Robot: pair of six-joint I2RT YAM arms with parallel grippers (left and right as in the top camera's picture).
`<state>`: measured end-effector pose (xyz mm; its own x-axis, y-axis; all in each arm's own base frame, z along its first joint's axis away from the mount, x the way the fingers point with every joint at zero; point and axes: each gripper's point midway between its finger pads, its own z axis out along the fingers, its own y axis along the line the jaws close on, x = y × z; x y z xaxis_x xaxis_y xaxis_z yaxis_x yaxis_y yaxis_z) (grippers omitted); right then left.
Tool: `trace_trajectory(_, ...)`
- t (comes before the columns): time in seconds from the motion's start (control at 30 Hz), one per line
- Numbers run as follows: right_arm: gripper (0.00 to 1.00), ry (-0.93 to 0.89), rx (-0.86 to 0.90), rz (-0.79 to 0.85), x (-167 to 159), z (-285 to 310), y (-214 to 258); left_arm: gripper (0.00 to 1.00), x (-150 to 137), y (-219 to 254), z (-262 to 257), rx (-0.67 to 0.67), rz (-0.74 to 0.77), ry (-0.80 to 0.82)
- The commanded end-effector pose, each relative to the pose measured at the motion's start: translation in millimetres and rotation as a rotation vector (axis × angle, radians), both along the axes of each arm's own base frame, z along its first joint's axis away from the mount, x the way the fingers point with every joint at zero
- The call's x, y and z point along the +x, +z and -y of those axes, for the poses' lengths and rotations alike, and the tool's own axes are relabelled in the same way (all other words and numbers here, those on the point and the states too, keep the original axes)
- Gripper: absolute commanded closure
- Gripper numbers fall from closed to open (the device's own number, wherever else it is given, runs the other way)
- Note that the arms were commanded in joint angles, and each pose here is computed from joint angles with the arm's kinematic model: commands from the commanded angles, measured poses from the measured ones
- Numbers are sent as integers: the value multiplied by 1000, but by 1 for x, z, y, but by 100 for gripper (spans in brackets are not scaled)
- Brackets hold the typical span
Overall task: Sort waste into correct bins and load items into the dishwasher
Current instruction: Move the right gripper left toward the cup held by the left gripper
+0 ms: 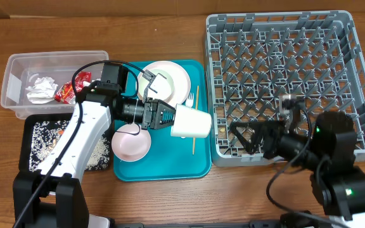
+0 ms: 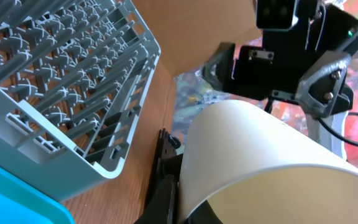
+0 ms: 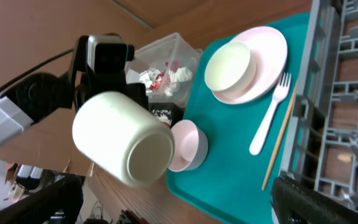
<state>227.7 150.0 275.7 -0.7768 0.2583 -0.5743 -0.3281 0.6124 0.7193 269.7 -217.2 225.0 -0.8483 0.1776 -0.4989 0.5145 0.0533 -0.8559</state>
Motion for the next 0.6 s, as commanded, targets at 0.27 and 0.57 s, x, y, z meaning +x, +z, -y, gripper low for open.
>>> trace_trajectory(0.27, 5, 238, -19, 102, -4, -22, 2, 95, -1, 15, 0, -10, -22, 5)
trace_trajectory(0.57, 6, 551, 88, 172, -20, -46, -5, 92, -5, 38, 1, -142, -37, -40)
